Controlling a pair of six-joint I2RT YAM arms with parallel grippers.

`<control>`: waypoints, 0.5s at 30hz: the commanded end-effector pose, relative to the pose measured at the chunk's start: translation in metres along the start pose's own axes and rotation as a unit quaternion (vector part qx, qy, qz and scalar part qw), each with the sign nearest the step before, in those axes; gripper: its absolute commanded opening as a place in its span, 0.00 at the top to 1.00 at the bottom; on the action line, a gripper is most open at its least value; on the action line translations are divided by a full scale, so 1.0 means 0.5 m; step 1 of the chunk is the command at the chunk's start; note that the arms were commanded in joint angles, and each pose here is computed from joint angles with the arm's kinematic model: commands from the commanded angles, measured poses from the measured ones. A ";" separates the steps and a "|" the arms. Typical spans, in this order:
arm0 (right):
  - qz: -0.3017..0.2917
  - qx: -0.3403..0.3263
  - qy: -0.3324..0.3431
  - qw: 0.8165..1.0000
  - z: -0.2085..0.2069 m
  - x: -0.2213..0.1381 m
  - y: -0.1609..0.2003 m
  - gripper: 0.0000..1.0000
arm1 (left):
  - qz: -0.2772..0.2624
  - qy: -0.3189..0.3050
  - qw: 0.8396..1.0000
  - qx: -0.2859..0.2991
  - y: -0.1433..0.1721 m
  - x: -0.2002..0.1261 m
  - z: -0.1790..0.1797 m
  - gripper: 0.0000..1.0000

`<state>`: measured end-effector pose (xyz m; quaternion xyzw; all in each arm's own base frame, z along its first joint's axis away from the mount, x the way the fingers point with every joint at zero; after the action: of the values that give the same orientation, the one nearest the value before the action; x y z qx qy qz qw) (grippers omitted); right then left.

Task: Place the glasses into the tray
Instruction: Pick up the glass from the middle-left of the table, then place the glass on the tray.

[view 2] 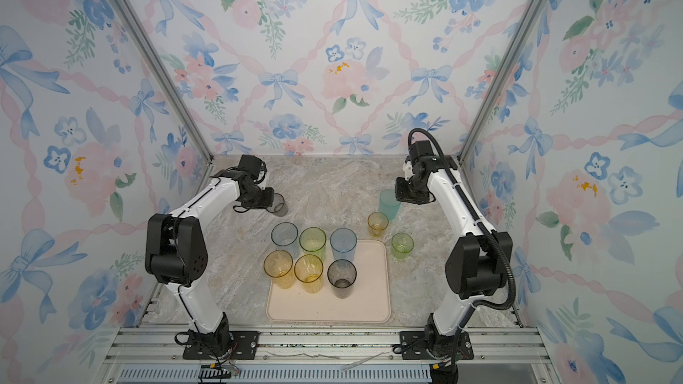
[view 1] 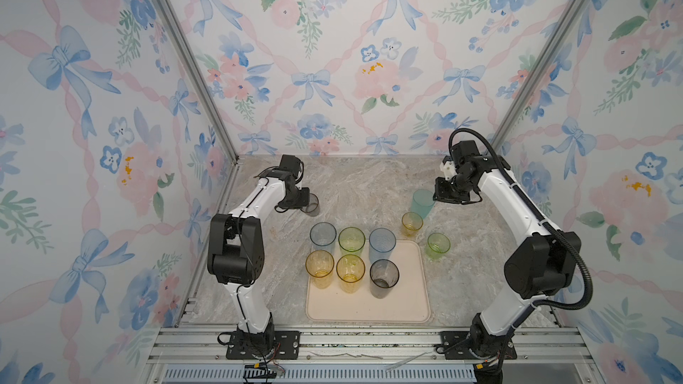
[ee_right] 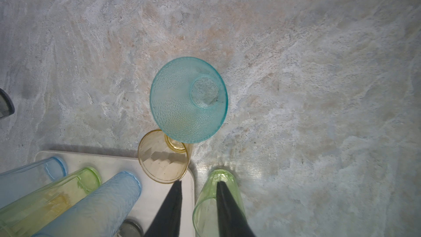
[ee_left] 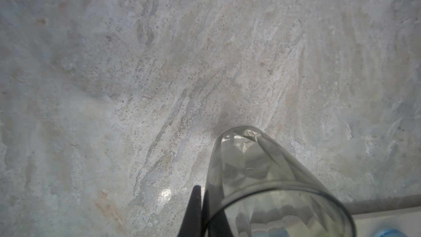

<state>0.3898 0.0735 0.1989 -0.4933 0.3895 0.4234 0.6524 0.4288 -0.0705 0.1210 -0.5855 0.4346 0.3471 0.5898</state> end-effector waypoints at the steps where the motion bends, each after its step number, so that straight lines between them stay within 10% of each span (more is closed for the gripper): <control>1: -0.023 -0.008 -0.003 1.000 0.004 -0.041 -0.001 0.70 | -0.042 -0.010 0.999 0.010 -0.043 -0.065 0.007 1.00; 15: -0.083 -0.094 -0.047 0.991 0.167 -0.159 -0.002 0.76 | -0.125 0.016 0.989 0.079 -0.158 -0.202 -0.129 1.00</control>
<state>0.3835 0.1283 0.2639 -0.5494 0.2989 0.4272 0.6529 0.4588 -0.1132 0.2346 -0.6039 0.3825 0.2432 0.6557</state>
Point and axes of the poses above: each gripper's point midway between its finger pads, its own x axis out along the fingers, its own z axis along the line the jaws close on, y = z × x, the point moved 1 cm from there along -x, back along the fingers, and after that the axes turned 5 degrees about x, right-handed, at the moved point
